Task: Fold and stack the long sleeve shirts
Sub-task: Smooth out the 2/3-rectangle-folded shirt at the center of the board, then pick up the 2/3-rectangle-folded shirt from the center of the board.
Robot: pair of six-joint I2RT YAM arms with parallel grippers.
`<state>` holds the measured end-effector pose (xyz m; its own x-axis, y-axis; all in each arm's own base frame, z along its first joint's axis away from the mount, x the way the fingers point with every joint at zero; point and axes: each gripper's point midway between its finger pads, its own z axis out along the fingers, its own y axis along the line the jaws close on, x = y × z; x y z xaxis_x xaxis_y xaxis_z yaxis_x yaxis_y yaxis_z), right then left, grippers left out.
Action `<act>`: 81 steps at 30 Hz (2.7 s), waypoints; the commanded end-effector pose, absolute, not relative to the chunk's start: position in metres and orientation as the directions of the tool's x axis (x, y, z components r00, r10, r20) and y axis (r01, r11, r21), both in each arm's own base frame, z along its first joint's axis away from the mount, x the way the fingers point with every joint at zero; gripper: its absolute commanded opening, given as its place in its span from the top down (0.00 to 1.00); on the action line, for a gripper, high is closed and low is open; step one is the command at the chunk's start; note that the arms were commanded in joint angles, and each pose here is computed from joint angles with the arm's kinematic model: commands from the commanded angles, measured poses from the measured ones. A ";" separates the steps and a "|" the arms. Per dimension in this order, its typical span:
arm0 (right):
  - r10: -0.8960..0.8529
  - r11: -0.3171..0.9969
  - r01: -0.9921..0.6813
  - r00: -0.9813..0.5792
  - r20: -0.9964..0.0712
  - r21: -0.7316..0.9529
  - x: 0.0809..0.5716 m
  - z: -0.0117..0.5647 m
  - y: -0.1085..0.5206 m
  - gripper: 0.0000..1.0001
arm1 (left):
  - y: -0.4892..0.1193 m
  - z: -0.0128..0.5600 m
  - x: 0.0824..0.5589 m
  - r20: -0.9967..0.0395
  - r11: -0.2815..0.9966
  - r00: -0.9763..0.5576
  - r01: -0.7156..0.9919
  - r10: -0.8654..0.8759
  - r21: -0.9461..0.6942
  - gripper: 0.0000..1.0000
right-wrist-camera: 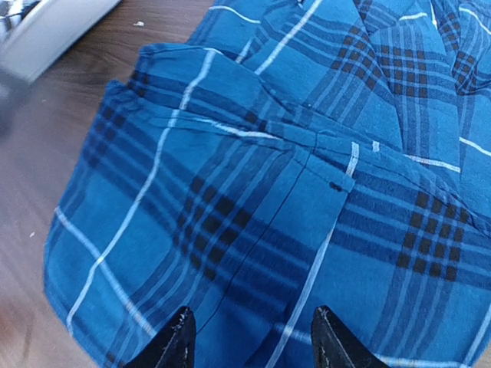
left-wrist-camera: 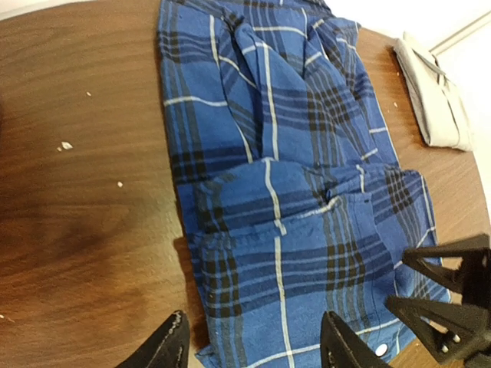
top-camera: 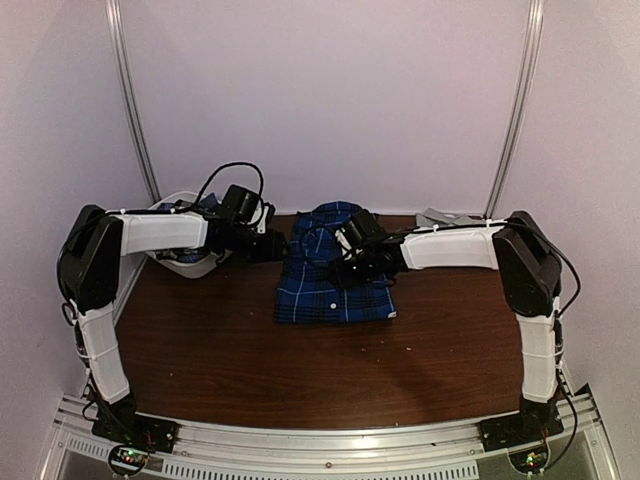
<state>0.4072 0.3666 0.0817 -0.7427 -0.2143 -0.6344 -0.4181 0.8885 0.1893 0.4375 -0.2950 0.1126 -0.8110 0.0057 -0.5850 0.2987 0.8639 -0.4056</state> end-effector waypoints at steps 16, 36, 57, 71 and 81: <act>-0.185 0.937 -0.318 -0.801 -0.569 0.144 0.451 0.048 0.354 0.37 | -0.314 0.081 0.379 -0.487 0.799 -0.872 0.331 0.055 -0.502 0.44; -0.071 0.910 -0.276 -0.839 -0.540 0.309 0.364 0.057 0.306 0.56 | -0.332 0.060 0.355 -0.415 0.781 -0.909 0.286 0.038 -0.555 0.55; 0.037 0.906 -0.195 -0.847 -0.530 0.375 0.328 0.059 0.260 0.55 | -0.285 0.040 0.337 -0.399 0.890 -0.916 0.206 0.030 -0.407 0.62; 0.044 0.912 -0.159 -0.878 -0.476 0.377 0.308 0.032 0.244 0.61 | -0.295 0.044 0.319 -0.379 0.846 -0.923 0.251 0.064 -0.470 0.63; 0.052 0.916 -0.141 -0.887 -0.460 0.376 0.305 0.023 0.242 0.66 | -0.290 0.028 0.319 -0.361 0.869 -0.930 0.231 0.066 -0.437 0.63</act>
